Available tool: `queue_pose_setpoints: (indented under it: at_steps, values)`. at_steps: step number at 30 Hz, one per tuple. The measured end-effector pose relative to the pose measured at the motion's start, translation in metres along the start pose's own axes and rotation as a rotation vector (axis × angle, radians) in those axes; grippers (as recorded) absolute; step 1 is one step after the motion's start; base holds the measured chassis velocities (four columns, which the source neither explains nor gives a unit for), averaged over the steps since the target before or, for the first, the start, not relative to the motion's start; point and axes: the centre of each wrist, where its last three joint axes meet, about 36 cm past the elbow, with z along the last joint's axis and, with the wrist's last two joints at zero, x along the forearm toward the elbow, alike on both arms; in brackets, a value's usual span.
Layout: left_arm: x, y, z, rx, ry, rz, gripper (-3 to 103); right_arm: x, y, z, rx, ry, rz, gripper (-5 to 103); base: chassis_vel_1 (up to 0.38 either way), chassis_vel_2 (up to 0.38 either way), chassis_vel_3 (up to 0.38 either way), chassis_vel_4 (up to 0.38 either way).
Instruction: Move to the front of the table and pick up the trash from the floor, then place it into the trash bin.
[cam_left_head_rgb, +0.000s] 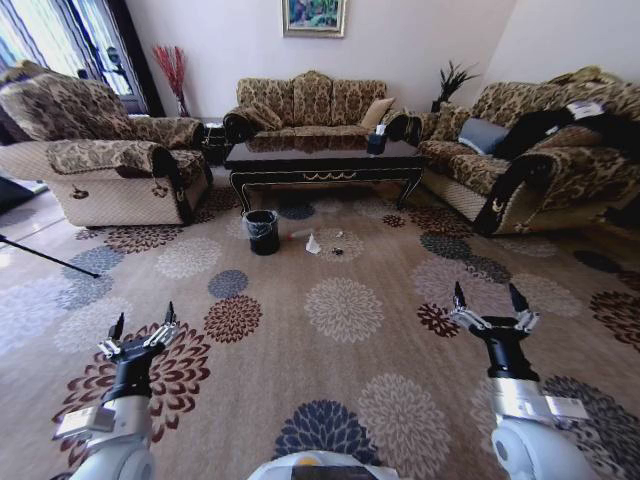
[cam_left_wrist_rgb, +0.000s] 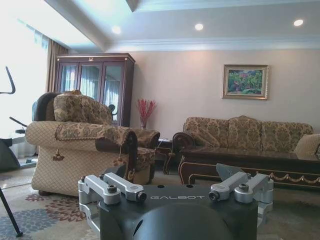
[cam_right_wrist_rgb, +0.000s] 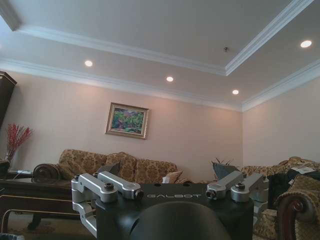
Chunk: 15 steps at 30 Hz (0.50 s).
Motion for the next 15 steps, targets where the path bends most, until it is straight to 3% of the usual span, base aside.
queue_pose_setpoints:
  at_steps: [15]
  values:
    - [0.0024,0.0006,0.0025,-0.008,0.013,-0.001,100,0.0027,-0.0002,0.0001,0.006,0.001,-0.006,100,0.000,0.000,0.000,0.000]
